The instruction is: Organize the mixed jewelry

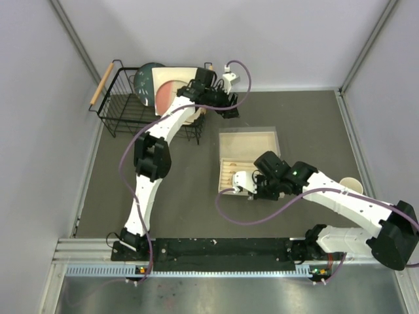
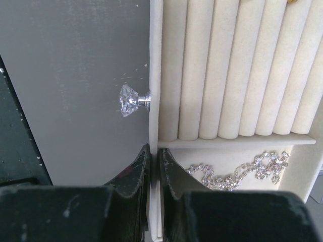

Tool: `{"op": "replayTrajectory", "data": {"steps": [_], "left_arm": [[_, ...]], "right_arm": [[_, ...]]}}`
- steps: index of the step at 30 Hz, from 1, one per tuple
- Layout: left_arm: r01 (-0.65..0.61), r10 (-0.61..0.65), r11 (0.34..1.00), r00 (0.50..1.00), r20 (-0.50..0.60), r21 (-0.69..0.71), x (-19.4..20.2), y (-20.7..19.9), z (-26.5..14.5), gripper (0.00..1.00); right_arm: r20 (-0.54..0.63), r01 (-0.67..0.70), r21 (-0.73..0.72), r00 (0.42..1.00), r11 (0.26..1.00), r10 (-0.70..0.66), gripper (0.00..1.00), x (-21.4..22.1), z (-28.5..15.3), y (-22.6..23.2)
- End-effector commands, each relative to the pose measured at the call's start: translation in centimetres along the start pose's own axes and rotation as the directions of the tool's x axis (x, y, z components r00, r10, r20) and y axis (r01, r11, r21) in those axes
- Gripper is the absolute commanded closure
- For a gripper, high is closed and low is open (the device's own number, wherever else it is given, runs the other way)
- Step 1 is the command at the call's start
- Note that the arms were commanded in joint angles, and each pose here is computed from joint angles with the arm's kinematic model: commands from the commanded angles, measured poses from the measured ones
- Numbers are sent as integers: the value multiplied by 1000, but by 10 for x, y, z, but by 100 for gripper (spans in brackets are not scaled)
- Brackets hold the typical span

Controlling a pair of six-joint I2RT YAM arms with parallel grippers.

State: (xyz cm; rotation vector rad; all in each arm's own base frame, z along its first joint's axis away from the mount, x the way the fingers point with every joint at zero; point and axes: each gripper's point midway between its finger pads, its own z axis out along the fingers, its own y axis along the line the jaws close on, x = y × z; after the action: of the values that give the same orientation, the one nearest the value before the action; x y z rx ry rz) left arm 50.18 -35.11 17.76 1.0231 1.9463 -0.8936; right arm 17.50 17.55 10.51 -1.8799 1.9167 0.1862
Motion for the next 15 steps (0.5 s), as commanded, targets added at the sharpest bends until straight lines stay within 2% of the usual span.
{"op": "replayTrajectory", "data": {"steps": [1, 15], "left_arm": [[-42, 41, 999, 998, 47, 15, -17, -5, 12, 32], [-8, 0, 994, 998, 67, 111, -11, -22, 43, 31]], "right_arm": [[89, 19, 44, 996, 999, -22, 100, -25, -8, -19], [89, 38, 38, 995, 999, -41, 100, -19, -4, -25]]}}
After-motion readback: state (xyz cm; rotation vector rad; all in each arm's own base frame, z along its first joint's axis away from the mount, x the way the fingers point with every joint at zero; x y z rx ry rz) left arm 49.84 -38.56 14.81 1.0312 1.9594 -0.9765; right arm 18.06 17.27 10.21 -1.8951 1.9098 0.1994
